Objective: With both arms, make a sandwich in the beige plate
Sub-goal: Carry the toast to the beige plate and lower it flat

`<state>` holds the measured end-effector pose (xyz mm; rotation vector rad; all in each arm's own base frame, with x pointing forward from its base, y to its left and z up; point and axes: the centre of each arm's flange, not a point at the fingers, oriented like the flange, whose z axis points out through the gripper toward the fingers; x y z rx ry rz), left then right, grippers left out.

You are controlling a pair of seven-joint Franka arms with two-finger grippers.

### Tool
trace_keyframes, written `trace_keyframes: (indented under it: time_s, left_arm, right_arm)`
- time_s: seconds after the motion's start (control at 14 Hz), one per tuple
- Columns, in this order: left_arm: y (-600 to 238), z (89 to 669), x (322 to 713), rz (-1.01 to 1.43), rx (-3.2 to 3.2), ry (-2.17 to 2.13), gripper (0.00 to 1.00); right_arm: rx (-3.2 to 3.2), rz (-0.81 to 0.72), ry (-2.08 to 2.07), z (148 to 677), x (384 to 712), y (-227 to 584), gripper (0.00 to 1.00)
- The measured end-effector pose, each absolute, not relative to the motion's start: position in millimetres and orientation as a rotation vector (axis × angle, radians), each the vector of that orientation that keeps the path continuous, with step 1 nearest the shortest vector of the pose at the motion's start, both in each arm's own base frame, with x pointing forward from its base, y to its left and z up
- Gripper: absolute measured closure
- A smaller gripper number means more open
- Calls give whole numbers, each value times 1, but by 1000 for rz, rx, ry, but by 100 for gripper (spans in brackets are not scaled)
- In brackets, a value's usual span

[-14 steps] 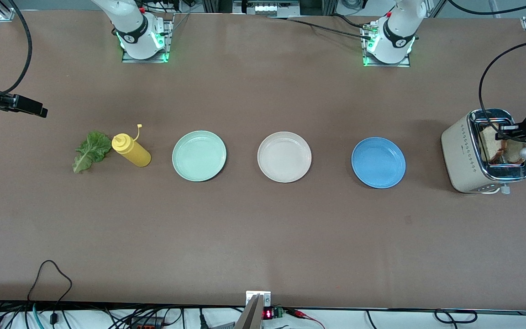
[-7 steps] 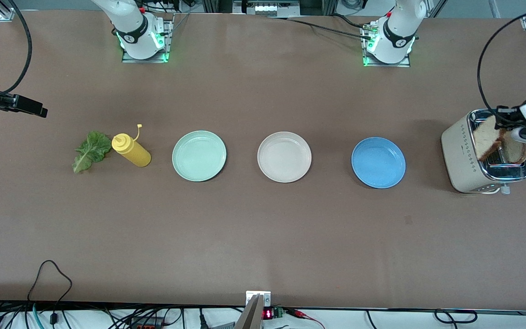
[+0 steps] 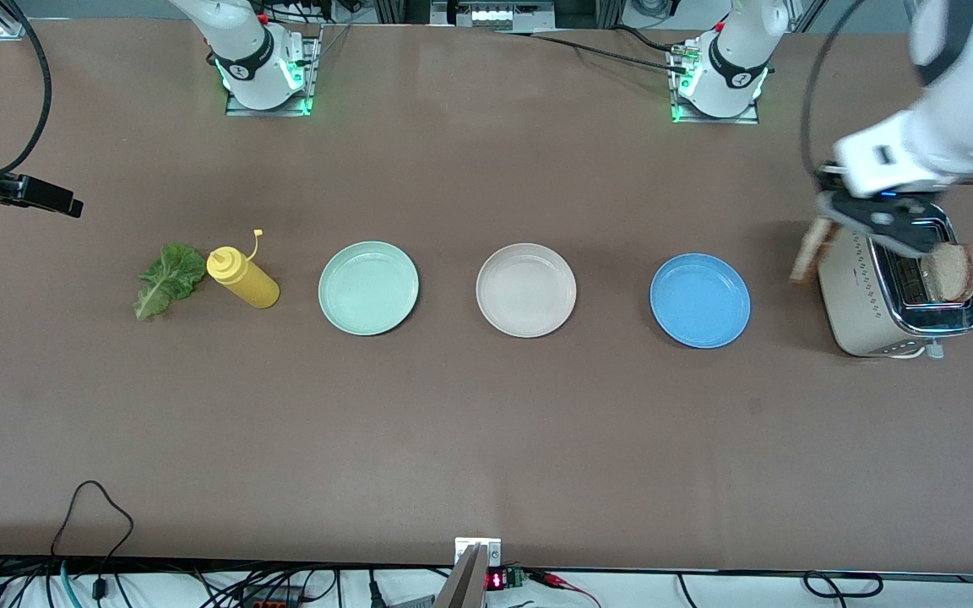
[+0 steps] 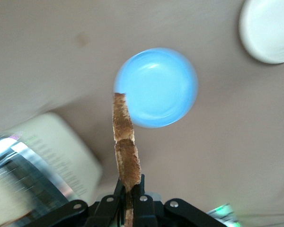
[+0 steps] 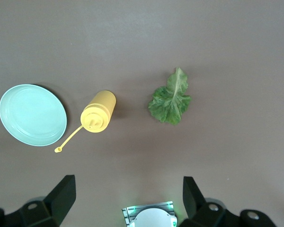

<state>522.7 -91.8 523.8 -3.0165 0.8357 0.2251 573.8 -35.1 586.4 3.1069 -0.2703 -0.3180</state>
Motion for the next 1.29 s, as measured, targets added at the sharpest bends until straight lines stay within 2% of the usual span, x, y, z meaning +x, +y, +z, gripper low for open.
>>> trace_keyframes:
  time_s: [0.36,0.86,1.07,1.29]
  left_arm:
    - [-207,492,512,259,-3306,694,91]
    - [-271,368,534,589,-3774,350,91]
    - [-311,327,528,641,-3826,252,91]
    - [-312,295,529,682,-3819,176,91]
  right_arm:
    - [3107,-318,-276,585,575,-37,0]
    - [3116,-265,-268,576,587,-34,0]
    - [3111,-306,-248,561,594,-27,0]
    - [3102,-362,-250,539,602,-28,0]
